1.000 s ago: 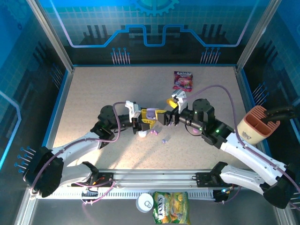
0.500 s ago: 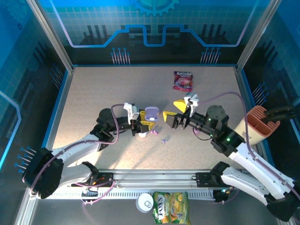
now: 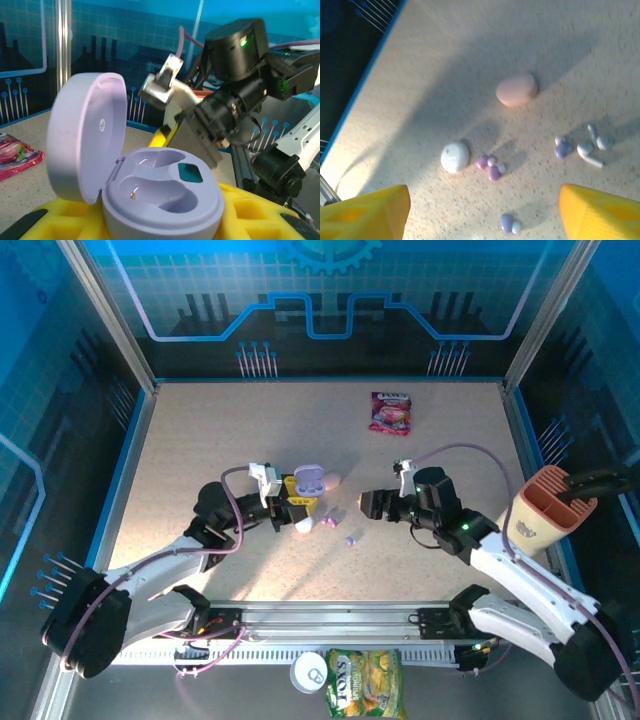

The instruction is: Insert the wireless bluetooth earbuds into the charging case

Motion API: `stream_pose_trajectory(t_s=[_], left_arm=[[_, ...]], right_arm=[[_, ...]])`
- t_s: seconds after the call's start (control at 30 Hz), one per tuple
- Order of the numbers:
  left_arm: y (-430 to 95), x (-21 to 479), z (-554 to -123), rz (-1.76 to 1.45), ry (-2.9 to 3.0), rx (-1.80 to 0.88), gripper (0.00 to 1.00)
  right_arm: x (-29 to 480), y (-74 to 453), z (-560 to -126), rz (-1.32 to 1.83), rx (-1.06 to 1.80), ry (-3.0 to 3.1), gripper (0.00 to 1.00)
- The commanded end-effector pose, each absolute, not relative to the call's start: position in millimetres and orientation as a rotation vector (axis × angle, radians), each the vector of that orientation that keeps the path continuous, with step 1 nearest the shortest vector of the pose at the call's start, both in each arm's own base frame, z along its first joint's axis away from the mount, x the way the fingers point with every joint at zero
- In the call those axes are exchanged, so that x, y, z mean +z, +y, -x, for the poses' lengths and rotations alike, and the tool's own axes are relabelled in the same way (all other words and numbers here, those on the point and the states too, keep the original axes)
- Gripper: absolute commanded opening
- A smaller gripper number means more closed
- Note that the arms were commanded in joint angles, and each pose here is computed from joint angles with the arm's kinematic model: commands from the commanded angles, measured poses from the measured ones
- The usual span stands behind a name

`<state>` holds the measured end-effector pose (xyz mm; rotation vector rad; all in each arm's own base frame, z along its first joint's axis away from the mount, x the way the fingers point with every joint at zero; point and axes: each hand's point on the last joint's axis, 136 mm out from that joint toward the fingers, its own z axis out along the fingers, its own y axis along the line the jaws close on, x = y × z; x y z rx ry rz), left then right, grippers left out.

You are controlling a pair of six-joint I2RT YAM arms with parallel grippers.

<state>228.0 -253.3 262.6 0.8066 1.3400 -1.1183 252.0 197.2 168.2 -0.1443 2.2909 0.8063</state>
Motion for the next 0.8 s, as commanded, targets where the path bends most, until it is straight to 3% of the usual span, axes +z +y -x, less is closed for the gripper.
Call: stream_pose_trajectory(t_s=[0.0, 0.43, 0.77], left_arm=[[-242, 274, -230, -0.750, 1.296, -1.095, 0.38], [-211, 267, -247, -0.603, 1.335, -1.016, 0.38], [-163, 281, -292, -0.358, 1.337, -0.822, 0.38]], right_arm=[[145, 206, -248, 0.146, 0.840, 2.388, 0.78], [85, 239, -239, 0.208, 0.812, 2.597, 0.68], [71, 225, -234, 0.453, 0.102, 2.691, 0.66]])
